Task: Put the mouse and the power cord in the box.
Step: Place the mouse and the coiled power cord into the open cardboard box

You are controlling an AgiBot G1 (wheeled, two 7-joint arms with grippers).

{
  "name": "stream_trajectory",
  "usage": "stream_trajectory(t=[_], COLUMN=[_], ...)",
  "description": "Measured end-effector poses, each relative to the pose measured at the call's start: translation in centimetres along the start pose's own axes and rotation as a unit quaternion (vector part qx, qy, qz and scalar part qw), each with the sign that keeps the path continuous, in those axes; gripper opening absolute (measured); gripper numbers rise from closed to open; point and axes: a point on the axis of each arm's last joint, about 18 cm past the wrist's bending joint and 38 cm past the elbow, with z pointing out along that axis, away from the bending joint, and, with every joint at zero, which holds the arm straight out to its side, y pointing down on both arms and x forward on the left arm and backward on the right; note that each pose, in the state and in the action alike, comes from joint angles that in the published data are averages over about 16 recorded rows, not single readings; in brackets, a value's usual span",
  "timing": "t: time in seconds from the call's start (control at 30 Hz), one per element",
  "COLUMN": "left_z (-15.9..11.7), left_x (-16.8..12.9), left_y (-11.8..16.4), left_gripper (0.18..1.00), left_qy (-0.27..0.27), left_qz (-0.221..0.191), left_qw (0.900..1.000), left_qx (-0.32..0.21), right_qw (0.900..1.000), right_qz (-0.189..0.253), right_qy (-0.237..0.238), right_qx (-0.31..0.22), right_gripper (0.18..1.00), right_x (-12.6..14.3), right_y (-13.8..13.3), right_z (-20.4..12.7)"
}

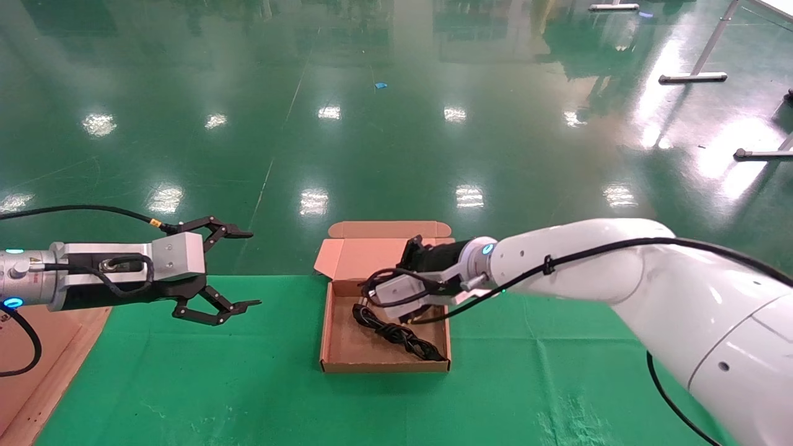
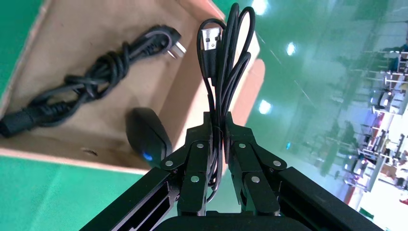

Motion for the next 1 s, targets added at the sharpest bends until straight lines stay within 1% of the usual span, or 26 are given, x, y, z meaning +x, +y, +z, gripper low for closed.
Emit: stream_trajectory(t=[0.23,0.43,0.63,0.83,1.0], left_z=[-0.02,-0.04,-0.03,-0.02,-0.01], left_x=[0.0,0.0,0.0,0.0,0.01], left_y=[0.05,0.08,0.07,0.05,0.04], left_gripper=[1.001,1.001,1.001,1.001,1.001], left_qy=[-0.001,-0.001,-0.001,-0.001,-0.001], left_qz=[-0.001,-0.001,-0.001,0.0,0.0], left_qw=[1.0,1.0,1.0,1.0,1.0], left_qx=[0.0,-0.001,-0.001,0.0,0.0], right_qw=[1.0,1.0,1.0,1.0,1.0], right_qz=[0.017,0.024,0.024,0.022,0.02], right_qy=[-0.004,-0.005,-0.005,-0.005,-0.005], right_qx=[0.009,0.012,0.012,0.011,0.01], right_gripper=[0.221,0.239,0.284,0.367,0.465], right_x=[-0.79,-0.99,-0.98,-0.9,-0.85], right_y=[-0.68,-0.86,-0.82,-0.74,-0.7], right_z=[0.51,0.62,0.6,0.54,0.51])
